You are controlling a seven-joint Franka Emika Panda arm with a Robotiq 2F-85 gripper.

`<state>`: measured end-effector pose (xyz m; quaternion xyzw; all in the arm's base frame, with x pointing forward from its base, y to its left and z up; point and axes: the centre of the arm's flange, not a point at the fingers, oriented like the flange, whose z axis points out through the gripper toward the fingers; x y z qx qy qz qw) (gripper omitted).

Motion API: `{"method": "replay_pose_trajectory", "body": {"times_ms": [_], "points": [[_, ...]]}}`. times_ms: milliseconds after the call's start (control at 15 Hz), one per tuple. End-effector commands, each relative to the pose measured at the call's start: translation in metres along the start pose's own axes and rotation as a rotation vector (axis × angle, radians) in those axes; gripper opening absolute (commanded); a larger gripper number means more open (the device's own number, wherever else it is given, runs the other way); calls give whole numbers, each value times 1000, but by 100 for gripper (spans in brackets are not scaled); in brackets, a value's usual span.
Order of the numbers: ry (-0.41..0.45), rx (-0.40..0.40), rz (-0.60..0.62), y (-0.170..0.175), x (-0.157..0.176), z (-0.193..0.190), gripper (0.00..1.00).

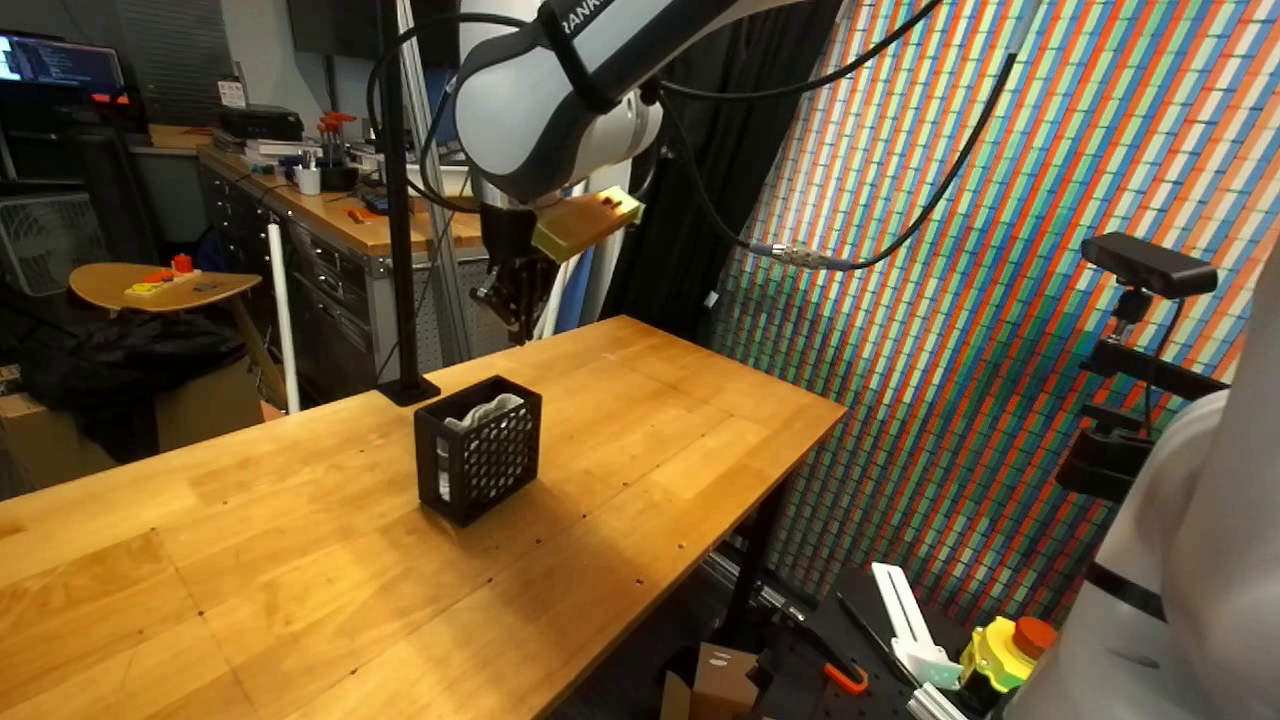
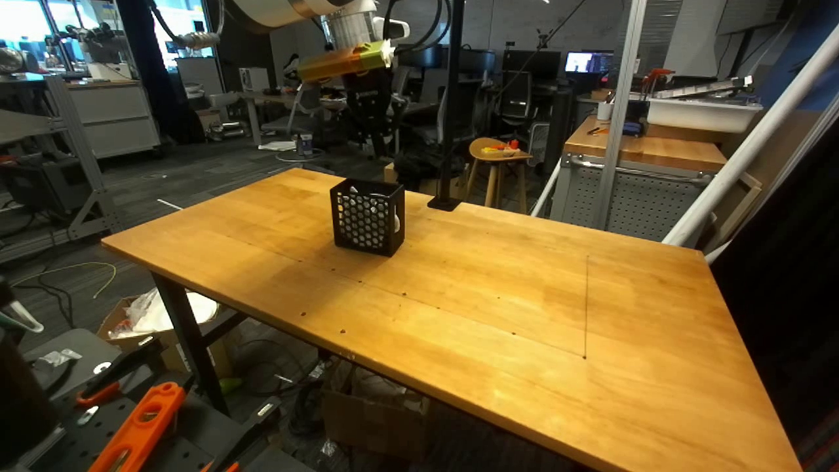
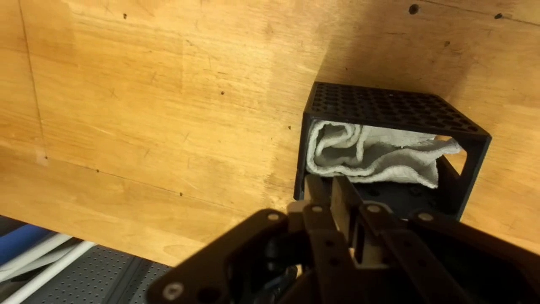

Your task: Put the white towel in the black box

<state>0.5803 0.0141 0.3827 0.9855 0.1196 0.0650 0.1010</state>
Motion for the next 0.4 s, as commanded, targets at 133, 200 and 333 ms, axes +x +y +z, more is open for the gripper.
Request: {"method": "replay_pose_trajectory", "body": {"times_ms": [133, 200, 333], "points": [[2, -1, 6, 0, -3, -3, 15], [2, -1, 7, 0, -3, -3, 15], [0, 0, 8, 0, -4, -2, 15]]}}
